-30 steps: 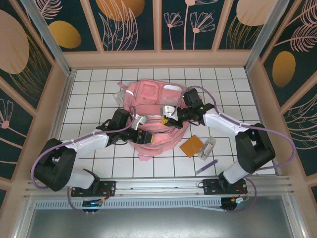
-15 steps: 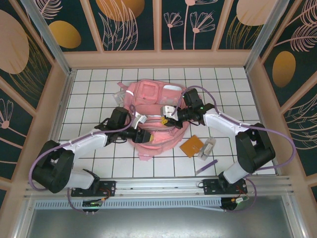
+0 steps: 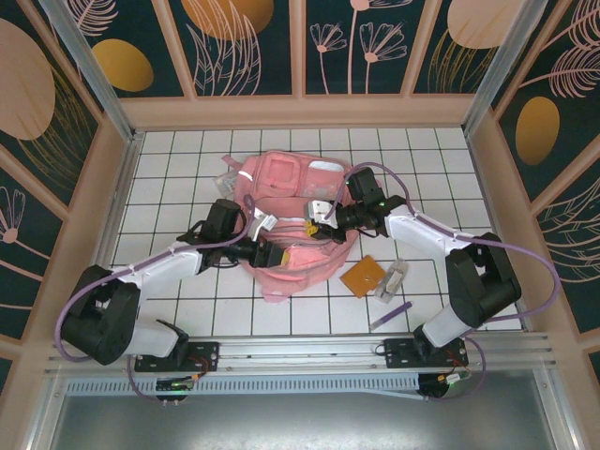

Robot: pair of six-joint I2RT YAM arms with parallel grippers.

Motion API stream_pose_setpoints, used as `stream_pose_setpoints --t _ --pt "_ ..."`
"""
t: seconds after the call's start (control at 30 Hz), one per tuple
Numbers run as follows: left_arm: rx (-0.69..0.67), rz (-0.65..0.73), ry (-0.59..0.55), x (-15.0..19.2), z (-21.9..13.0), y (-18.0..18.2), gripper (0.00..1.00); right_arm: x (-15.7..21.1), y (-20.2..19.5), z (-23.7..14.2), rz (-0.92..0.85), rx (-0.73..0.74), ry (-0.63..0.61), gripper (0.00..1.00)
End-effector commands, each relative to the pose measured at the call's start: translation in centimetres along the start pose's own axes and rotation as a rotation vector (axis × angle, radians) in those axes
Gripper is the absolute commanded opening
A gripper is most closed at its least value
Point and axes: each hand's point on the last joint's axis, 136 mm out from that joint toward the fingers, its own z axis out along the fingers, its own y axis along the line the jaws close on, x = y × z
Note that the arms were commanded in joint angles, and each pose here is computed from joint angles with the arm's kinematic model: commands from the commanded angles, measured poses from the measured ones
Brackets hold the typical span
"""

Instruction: Pack books, pencil case, and school supplies into a backpack

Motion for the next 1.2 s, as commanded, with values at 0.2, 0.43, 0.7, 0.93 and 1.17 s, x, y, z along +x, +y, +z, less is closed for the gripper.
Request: stream_pose_setpoints --t 0.2,0.43,0.7,0.93,1.17 --pt "0.052 0.159 -0.137 -3.9 -1.1 -2.5 0.33 -2.4 1.6 -0.2 -0.044 -0.06 -0.089 0.0" --pt "-0.004 0.088 -0.098 -2.4 -0.7 -0.7 0.38 -2.4 1.5 -0.2 -0.043 -0.059 -0.085 0.0" --pt "-0.043 -0.058 -0.067 1.3 -1.3 0.2 0.51 -2.2 1.5 -0.1 -0.027 -0.062 -0.088 0.0" --pt "-0.067 -0.106 -0.068 1.1 -0.8 1.2 0.51 -2.3 1.3 0.3 -0.017 -0.079 -0.092 0.0" --pt "0.007 -0.104 -0.027 1.0 0.2 0.7 0.41 -2.4 1.6 0.4 -0.023 -0.086 -0.087 0.0"
